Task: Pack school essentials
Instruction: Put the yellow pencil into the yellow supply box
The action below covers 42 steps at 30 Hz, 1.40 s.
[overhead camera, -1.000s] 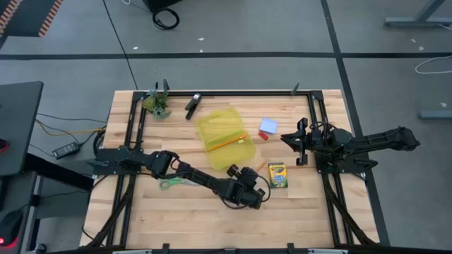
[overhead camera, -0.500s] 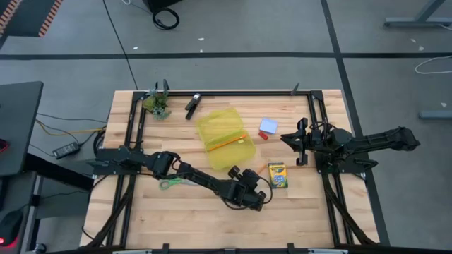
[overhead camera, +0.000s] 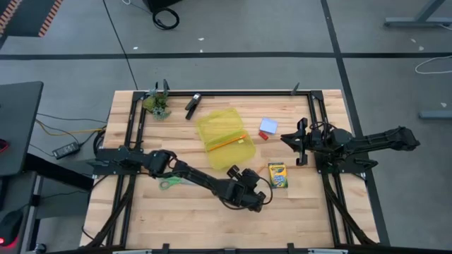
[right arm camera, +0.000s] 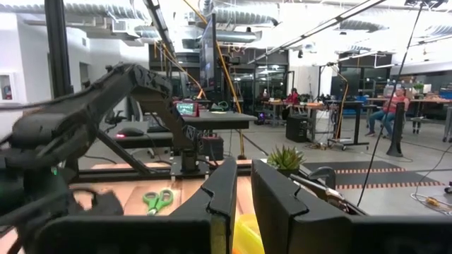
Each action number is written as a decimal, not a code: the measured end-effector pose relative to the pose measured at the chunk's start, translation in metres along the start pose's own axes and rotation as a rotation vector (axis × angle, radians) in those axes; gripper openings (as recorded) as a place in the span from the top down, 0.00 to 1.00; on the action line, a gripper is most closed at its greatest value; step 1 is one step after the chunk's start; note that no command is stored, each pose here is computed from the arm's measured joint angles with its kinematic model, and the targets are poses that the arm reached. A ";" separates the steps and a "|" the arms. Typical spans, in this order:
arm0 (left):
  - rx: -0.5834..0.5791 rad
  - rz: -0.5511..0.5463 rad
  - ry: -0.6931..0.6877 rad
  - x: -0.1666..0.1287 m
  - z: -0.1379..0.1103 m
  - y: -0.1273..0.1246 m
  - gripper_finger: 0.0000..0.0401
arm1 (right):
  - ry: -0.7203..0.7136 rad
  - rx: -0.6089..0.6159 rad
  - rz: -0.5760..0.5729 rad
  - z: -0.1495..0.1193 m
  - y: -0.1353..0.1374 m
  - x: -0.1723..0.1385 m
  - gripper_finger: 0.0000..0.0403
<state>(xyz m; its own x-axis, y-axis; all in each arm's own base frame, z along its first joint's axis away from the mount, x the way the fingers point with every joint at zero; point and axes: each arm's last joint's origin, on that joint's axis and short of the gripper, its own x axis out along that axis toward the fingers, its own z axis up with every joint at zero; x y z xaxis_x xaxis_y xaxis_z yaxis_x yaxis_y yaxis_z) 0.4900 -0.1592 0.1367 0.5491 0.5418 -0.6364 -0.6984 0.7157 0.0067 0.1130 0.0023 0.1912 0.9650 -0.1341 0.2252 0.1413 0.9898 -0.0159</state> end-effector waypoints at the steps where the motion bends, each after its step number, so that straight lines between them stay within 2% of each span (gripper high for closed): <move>1: -0.003 -0.003 -0.001 -0.001 0.001 0.000 0.98 | 0.000 0.000 0.000 0.000 0.000 0.000 0.87; 6: -0.024 0.001 -0.010 -0.004 0.004 0.001 0.92 | 0.005 -0.001 0.000 0.000 0.000 0.000 0.87; 12: -0.035 0.101 -0.166 -0.011 -0.003 -0.001 0.81 | 0.006 -0.001 0.000 -0.001 0.000 0.000 0.87; 16: -0.037 0.072 -0.144 -0.003 -0.009 -0.005 0.74 | 0.006 -0.001 0.001 -0.001 0.000 0.000 0.87; 25: 0.080 0.030 -0.076 0.027 -0.006 -0.001 0.62 | 0.011 -0.002 0.001 -0.001 0.000 0.000 0.87; 31: 0.163 -0.046 -0.083 0.039 0.008 -0.001 0.61 | 0.013 -0.003 0.001 -0.001 0.000 0.000 0.87; 42: 0.338 -0.061 -0.023 0.049 0.013 0.008 0.67 | 0.013 -0.003 0.001 -0.001 0.000 0.000 0.87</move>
<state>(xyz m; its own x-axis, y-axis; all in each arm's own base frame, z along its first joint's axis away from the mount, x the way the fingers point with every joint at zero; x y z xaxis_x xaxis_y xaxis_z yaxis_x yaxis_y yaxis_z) 0.5176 -0.1213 0.1151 0.5981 0.5008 -0.6257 -0.4746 0.8504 0.2270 0.1133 0.0023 0.1900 0.9679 -0.1339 0.2129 0.1410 0.9898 -0.0186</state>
